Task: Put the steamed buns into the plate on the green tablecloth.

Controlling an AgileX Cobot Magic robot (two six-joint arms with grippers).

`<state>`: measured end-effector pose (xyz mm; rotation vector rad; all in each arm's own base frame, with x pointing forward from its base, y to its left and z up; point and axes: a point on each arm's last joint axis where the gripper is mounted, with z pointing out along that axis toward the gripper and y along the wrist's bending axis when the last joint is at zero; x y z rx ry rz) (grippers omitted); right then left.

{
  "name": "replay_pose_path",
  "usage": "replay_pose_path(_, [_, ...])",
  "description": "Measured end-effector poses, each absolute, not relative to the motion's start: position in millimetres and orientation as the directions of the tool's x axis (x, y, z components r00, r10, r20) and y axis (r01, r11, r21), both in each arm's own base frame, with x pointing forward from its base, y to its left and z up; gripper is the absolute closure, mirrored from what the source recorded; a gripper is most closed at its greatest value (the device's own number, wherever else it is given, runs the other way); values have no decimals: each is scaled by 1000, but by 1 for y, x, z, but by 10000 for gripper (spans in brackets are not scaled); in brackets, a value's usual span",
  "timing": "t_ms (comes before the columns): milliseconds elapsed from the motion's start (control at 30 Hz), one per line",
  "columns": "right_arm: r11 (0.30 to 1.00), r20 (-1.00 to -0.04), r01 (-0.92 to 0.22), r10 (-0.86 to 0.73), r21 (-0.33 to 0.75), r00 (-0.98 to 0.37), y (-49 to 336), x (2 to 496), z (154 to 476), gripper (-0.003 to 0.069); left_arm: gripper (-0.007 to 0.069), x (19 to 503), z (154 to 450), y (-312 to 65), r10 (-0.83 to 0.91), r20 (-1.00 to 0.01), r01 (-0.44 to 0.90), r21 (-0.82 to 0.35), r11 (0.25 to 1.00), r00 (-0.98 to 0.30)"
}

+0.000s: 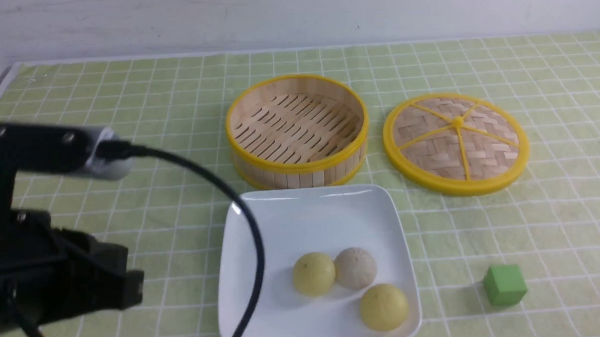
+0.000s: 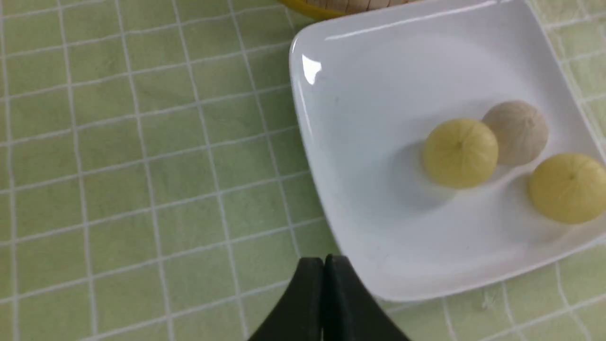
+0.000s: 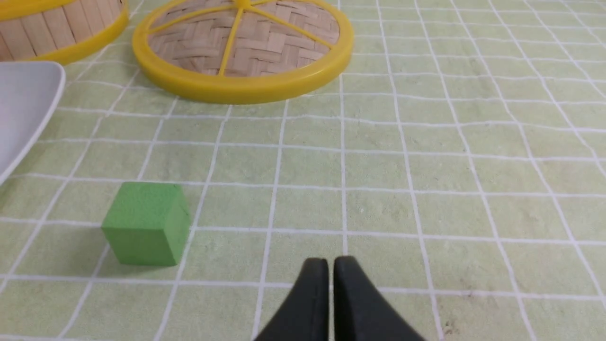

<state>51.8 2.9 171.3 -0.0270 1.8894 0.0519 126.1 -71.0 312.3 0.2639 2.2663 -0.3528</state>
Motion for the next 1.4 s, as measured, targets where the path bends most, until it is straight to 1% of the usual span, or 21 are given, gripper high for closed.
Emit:
replay_pose_path(67, [999, -949, -45, 7, 23, -314, 3, 52, 171, 618, 611, 117, 294, -67, -34, -787, 281, -260, 924, -616])
replay_pose_path(167, [999, -949, -45, 7, 23, -314, 3, 52, 171, 615, 609, 111, 283, -65, -137, -799, 267, -350, 898, -586])
replay_pose_path(267, [999, -949, -45, 7, 23, -314, 3, 52, 171, 614, 608, 108, 274, -63, -162, -795, 259, -372, 891, -585])
replay_pose_path(367, [999, -949, -45, 7, 23, -314, 3, 52, 171, 611, 606, 106, 262, -61, -140, -784, 247, -351, 903, -604])
replay_pose_path(467, [999, -949, -45, 7, 22, -314, 3, 52, 171, 604, 606, 105, 256, -58, -108, -771, 231, -317, 920, -627])
replay_pose_path(667, [999, -949, -45, 7, 22, -314, 3, 52, 171, 596, 599, 104, 253, -56, -87, -765, 224, -293, 930, -638])
replay_pose_path(833, [999, -949, -45, 7, 22, -314, 3, 52, 171, 589, 589, 104, 254, -56, -71, -785, 241, -273, 931, -616])
replay_pose_path(933, [999, -949, -45, 7, 22, -314, 3, 52, 171, 582, 587, 99, 255, -51, -68, -841, 288, -259, 922, -537])
replay_pose_path(967, [999, -949, -45, 7, 22, -314, 3, 52, 171, 580, 587, 96, 255, -47, -87, -866, 296, -261, 919, -492])
replay_pose_path(1000, [999, -949, -45, 7, 22, -314, 3, 52, 171, 580, 587, 96, 255, -47, -87, -866, 296, -261, 919, -492])
replay_pose_path(1033, [999, -949, -45, 7, 22, -314, 3, 52, 171, 578, 585, 91, 251, -42, -108, -885, 294, -262, 919, -453])
replay_pose_path(1100, [999, -949, -45, 7, 22, -314, 3, 52, 171, 575, 583, 82, 241, -30, -171, -910, 255, -280, 925, -378])
replay_pose_path(1167, [999, -949, -45, 7, 22, -314, 3, 52, 171, 574, 582, 77, 234, -25, -183, -922, 241, -273, 931, -341])
replay_pose_path(1200, [999, -949, -45, 7, 22, -314, 3, 52, 171, 573, 580, 75, 228, -22, -172, -933, 215, -247, 945, -316])
replay_pose_path(1233, [999, -949, -45, 7, 22, -314, 3, 52, 171, 571, 580, 68, 214, -15, -141, -952, 171, -192, 966, -272])
replay_pose_path(1300, [999, -949, -45, 7, 22, -314, 3, 52, 171, 568, 578, 62, 199, -10, -122, -961, 129, -157, 979, -247])
replay_pose_path(1333, [999, -949, -45, 7, 22, -314, 3, 52, 171, 568, 578, 61, 199, -10, -122, -961, 129, -157, 979, -247])
replay_pose_path(1367, [999, -949, -45, 7, 22, -314, 3, 52, 171, 566, 576, 58, 188, -7, -115, -965, 91, -140, 986, -235])
replay_pose_path(1400, [999, -949, -45, 7, 22, -314, 3, 52, 171, 566, 575, 57, 183, -5, -113, -967, 68, -131, 989, -229])
